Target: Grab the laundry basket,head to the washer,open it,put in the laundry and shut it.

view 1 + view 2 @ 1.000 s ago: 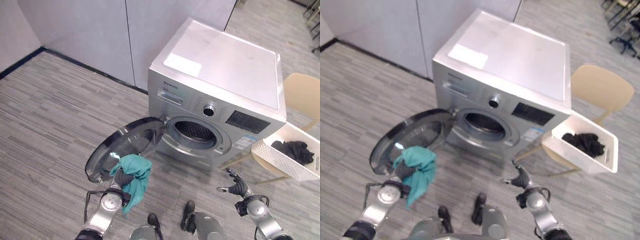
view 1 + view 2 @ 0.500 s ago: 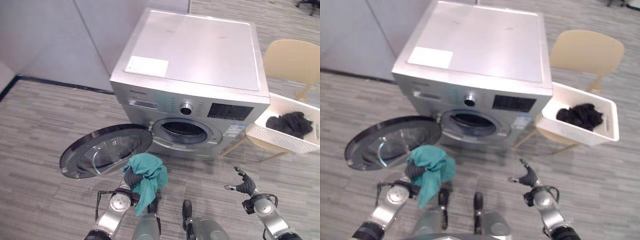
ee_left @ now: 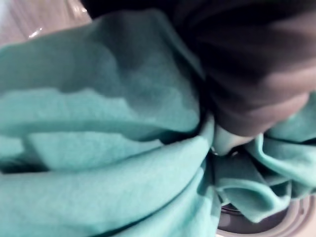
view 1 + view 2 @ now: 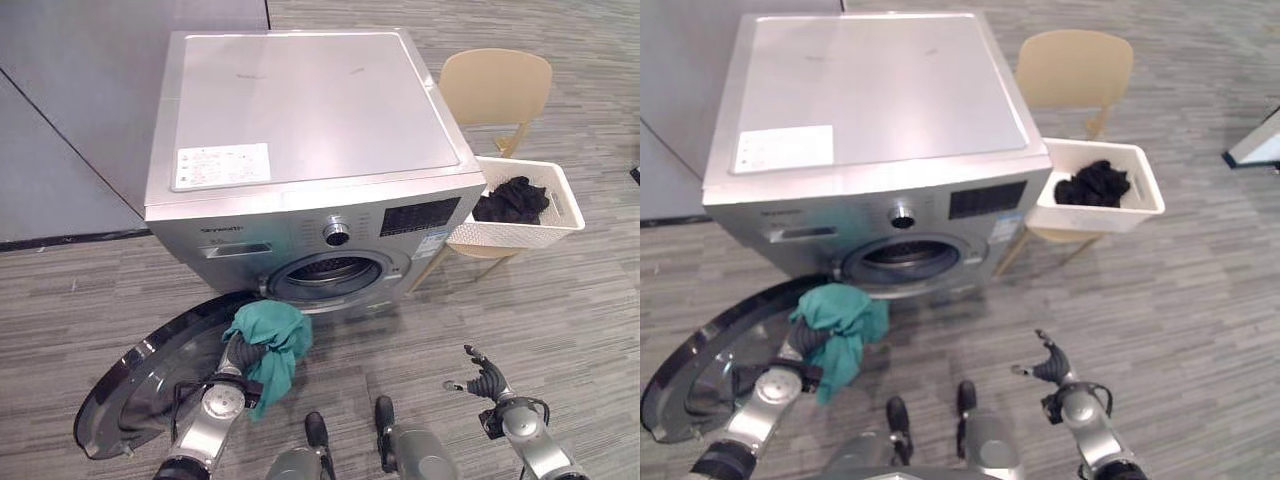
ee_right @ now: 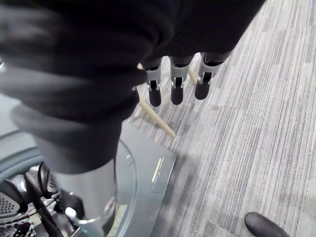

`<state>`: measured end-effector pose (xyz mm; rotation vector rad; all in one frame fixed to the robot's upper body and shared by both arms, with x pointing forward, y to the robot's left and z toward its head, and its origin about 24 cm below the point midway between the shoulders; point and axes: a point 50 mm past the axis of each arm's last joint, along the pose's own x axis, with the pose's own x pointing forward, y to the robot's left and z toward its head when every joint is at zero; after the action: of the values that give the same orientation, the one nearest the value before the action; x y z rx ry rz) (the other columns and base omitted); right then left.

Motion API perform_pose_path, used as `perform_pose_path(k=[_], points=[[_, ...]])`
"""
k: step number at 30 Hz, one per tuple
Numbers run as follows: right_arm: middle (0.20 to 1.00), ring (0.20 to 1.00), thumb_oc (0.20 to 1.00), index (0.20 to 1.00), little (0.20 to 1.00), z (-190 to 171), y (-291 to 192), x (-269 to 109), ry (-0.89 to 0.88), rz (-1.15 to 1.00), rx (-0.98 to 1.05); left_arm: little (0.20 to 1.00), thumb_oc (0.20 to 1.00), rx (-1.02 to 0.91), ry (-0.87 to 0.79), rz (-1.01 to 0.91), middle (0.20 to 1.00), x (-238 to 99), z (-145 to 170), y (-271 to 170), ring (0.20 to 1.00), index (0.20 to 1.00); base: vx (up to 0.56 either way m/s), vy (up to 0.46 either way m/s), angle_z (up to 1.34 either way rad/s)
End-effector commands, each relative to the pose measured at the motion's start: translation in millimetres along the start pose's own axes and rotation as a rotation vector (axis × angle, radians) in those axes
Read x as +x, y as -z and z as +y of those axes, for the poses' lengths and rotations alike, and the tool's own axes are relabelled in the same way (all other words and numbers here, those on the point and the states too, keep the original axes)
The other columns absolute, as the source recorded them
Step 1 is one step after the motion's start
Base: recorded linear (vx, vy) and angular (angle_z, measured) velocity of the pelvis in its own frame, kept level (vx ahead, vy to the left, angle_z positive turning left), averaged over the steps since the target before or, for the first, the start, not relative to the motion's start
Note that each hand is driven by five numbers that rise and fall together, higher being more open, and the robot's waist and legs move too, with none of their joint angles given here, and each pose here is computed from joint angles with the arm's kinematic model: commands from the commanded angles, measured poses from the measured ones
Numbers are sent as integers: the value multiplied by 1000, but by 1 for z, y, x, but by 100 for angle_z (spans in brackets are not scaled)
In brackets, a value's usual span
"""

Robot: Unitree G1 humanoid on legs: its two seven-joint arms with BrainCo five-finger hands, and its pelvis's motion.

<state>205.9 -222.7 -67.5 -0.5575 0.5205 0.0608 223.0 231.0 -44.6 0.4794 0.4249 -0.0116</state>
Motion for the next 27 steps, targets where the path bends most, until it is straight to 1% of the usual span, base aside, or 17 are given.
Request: perform_pose_path(k=[1,5,9,14,18,21,25,27], points=[[1000,1000,1000,1000,1000,-6,-13,5,34,-54,7,200,200,-32,-49,-81,200,1,7,-13,200,200,389,-253,-20],[1000,1000,1000,1000,1000,-5,-3,0,40,-29,22,200,200,-53,-18,-64,200,-2,-3,-8,200,200,297,-239,38],[1000,1000,1000,1000,1000,-17,0,-1,81,-27,23,200,200,-82,9,-45,200,-2,-14,-6,200,200,176,-278,66],[1000,1000,1000,1000,1000,-30,3,0,122,-11,14,200,200,-100,11,-23,200,2,-19,-5,200,200,57,-80,31],[1000,1000,1000,1000,1000,-28,6,0,125,4,24,200,200,-96,-14,-4,200,0,-14,0,200,200,31,24,37],[1000,1000,1000,1000,1000,-24,4,1,115,0,28,200,200,-78,-42,11,200,-2,-8,5,200,200,-34,68,-37],[1000,1000,1000,1000,1000,-22,-16,12,122,-56,56,200,200,-87,-120,-50,200,9,6,-14,200,200,-206,41,-17],[1000,1000,1000,1000,1000,-23,-30,16,140,-99,75,200,200,-143,-156,-99,200,17,9,-30,200,200,-129,23,22]])
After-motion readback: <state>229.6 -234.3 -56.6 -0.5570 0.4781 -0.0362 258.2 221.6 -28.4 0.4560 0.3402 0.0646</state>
